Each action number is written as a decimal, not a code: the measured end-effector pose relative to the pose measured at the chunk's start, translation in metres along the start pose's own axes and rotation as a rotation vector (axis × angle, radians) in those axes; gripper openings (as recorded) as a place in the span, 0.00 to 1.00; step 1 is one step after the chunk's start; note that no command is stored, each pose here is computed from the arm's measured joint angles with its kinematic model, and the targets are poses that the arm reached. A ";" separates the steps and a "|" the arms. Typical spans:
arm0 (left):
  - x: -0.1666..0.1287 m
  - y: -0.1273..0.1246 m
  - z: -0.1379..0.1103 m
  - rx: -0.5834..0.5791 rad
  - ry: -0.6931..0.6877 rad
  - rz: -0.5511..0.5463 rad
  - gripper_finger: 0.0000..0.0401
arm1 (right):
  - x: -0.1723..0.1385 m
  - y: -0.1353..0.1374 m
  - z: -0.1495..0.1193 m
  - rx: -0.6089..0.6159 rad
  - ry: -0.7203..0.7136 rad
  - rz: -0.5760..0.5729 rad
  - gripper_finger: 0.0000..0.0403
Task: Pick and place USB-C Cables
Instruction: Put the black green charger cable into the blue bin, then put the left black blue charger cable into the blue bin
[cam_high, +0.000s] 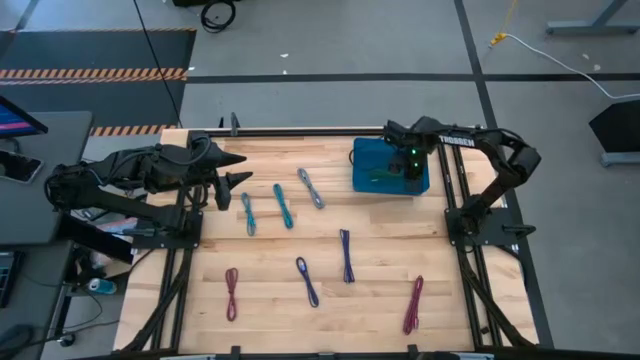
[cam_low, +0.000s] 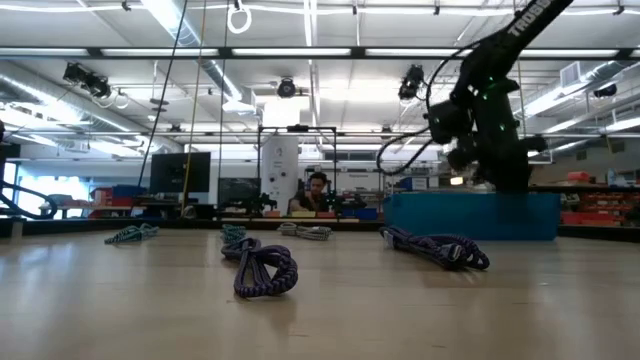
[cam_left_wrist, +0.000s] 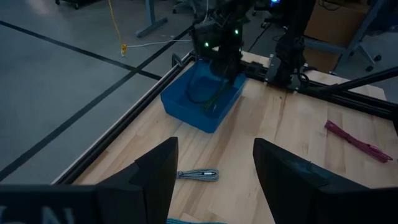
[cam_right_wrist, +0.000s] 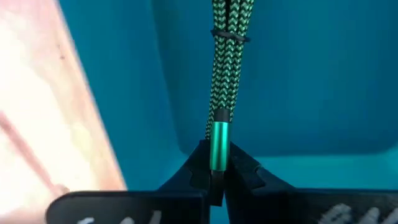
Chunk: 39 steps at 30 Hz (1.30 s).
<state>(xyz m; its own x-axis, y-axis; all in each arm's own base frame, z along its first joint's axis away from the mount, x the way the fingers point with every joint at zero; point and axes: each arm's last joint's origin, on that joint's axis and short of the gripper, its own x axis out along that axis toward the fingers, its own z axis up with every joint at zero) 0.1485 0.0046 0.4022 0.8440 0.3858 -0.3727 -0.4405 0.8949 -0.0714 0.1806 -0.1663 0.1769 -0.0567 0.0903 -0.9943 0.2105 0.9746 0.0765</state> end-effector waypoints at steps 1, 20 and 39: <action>0.000 0.000 0.000 0.000 0.000 0.000 0.54 | 0.005 0.000 -0.001 -0.003 -0.008 -0.004 0.05; 0.000 0.000 0.000 -0.034 0.000 0.000 0.54 | 0.022 0.001 0.000 -0.018 -0.072 -0.012 0.05; 0.007 0.003 -0.011 -0.115 0.107 0.095 0.54 | -0.065 0.015 0.042 -0.032 -0.199 -0.072 0.32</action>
<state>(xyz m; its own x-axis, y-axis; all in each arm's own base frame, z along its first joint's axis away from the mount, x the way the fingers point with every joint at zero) 0.1499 0.0073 0.3893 0.7621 0.4362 -0.4784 -0.5543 0.8214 -0.1340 0.2285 -0.1664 0.2391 0.1237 -0.0194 -0.9921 0.1818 0.9833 0.0035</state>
